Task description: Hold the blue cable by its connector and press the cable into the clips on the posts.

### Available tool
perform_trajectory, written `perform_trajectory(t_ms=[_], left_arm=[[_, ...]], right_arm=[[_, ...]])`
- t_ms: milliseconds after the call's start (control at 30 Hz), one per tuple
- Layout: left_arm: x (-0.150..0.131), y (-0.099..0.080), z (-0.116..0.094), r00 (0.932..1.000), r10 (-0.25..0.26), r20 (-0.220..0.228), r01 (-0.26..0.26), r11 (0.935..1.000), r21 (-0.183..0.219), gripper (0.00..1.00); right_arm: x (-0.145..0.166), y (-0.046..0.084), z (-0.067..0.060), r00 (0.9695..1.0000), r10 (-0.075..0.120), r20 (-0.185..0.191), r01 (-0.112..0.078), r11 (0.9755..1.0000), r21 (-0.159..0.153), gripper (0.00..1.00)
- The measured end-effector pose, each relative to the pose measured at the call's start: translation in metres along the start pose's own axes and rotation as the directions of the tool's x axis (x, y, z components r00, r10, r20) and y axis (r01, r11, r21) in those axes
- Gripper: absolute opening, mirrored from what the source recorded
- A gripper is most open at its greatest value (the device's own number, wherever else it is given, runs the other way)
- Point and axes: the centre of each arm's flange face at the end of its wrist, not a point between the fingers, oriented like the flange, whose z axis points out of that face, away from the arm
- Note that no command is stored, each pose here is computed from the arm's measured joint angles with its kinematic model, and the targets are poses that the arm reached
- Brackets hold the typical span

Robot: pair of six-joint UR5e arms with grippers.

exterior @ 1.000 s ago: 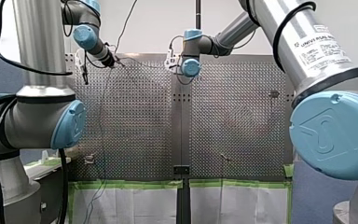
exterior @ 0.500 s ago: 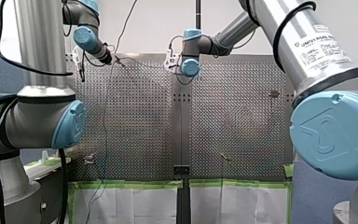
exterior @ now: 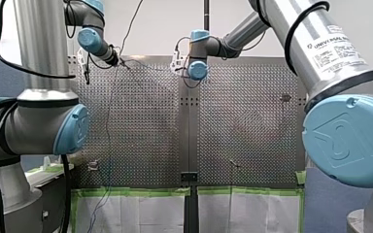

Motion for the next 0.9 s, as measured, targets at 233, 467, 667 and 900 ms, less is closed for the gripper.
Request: perform_trajectory(t_ms=[233,467,667,900], left_arm=[[0.001,-0.001,-0.001,1.0000,0.003,-0.001,-0.003,1.0000,-0.001,1.00],[-0.001,-0.005,-0.003,0.9996,0.030,0.002,-0.030,0.9995,0.006,1.00],[-0.003,-0.010,-0.006,0.9991,0.042,0.010,-0.042,0.9989,0.020,1.00],[-0.005,-0.015,-0.009,0.9986,0.052,0.014,-0.052,0.9982,0.031,1.00]], right_arm=[[0.000,0.000,0.000,1.0000,0.000,0.000,0.000,1.0000,0.001,0.00],[0.000,-0.002,-0.001,1.0000,0.000,0.002,0.000,1.0000,0.003,0.00],[0.000,-0.004,-0.002,1.0000,0.001,0.002,-0.001,1.0000,0.006,0.00],[0.000,-0.005,-0.002,1.0000,0.002,0.002,-0.002,1.0000,0.007,0.00]])
